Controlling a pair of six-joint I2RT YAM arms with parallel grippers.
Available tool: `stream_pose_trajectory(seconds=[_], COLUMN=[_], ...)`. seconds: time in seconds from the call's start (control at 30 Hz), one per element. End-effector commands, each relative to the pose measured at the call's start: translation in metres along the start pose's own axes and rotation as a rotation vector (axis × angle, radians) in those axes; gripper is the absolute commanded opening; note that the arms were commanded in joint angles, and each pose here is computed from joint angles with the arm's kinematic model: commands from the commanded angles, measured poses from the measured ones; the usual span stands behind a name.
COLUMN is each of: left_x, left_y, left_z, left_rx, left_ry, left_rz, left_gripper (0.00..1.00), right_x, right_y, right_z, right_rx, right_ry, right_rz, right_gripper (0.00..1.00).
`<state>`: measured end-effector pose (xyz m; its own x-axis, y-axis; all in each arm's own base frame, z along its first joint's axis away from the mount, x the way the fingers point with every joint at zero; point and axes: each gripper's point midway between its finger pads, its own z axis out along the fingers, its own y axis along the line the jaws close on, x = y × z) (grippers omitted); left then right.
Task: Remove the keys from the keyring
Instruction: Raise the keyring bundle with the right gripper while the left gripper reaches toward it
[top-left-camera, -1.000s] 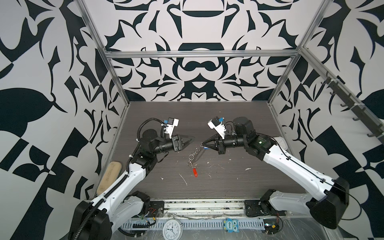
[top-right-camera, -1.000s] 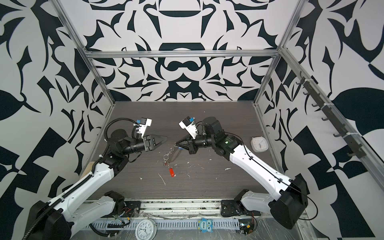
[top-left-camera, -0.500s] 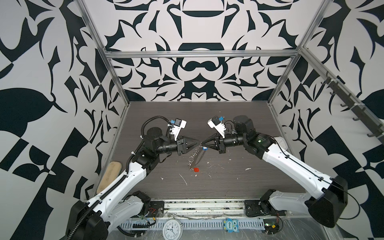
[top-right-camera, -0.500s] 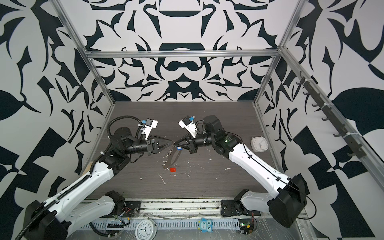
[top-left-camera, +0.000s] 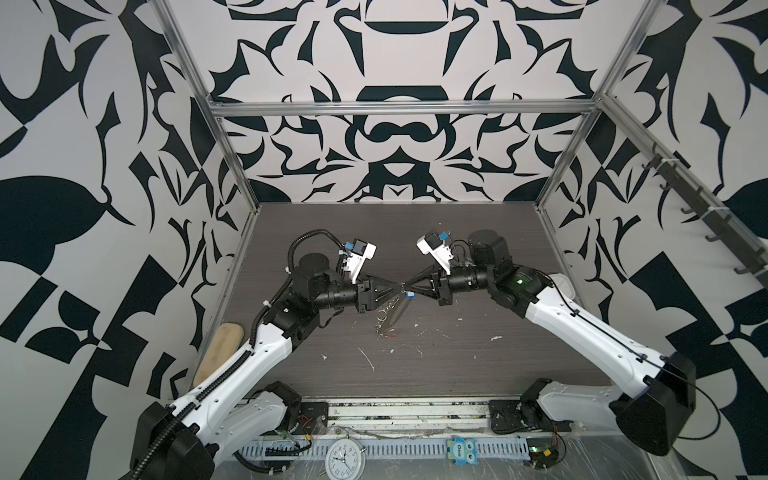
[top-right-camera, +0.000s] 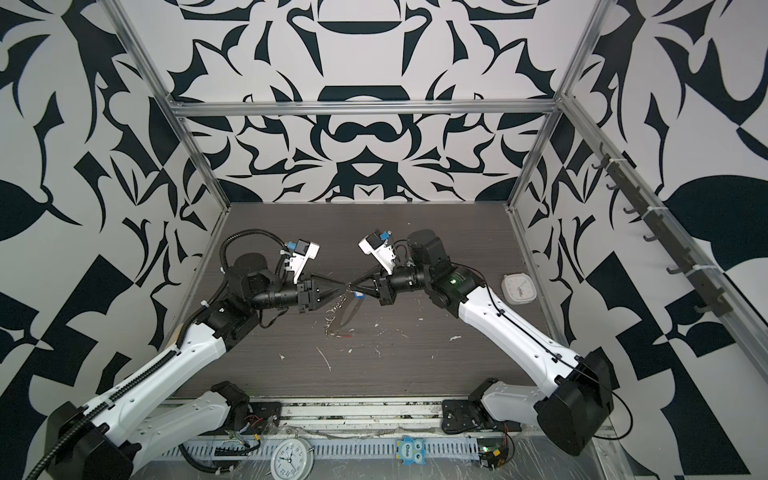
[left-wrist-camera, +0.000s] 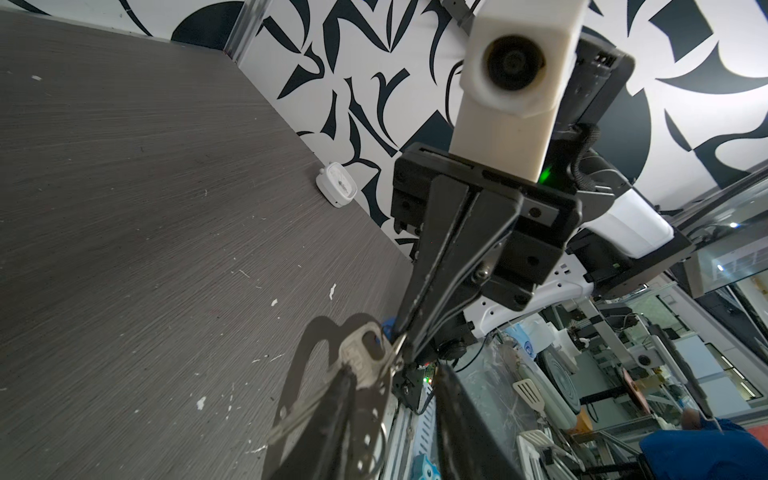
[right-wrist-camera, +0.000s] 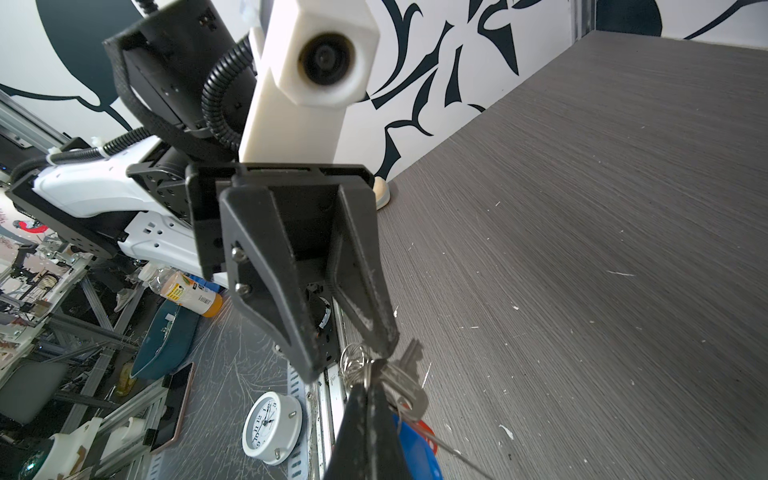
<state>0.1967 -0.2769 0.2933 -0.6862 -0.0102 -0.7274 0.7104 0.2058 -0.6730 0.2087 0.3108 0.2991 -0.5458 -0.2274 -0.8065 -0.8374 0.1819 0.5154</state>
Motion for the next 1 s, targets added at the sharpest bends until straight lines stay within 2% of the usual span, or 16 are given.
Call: stream_pose_trajectory(seconds=[0.0, 0.73, 0.8, 0.87, 0.97], left_x=[-0.010, -0.016, -0.017, -0.018, -0.019], left_y=[-0.012, -0.020, -0.021, -0.022, -0.025], left_z=[-0.002, 0.003, 0.002, 0.001, 0.000], left_rx=[0.017, 0.029, 0.026, 0.027, 0.033], left_ry=[-0.015, -0.034, -0.040, -0.045, -0.046], left_rz=[0.050, 0.081, 0.085, 0.089, 0.097], left_gripper=[0.36, 0.12, 0.12, 0.21, 0.23], right_x=[-0.027, -0.025, -0.024, -0.023, -0.022], right_y=[0.023, 0.019, 0.021, 0.023, 0.024], right_z=[-0.011, -0.007, -0.007, -0.006, -0.007], right_rx=[-0.043, -0.052, -0.063, -0.076, -0.081], right_ry=[-0.073, -0.078, -0.078, -0.074, -0.071], right_rz=[-0.088, -0.054, -0.052, -0.052, -0.052], right_gripper=[0.00, 0.00, 0.00, 0.00, 0.00])
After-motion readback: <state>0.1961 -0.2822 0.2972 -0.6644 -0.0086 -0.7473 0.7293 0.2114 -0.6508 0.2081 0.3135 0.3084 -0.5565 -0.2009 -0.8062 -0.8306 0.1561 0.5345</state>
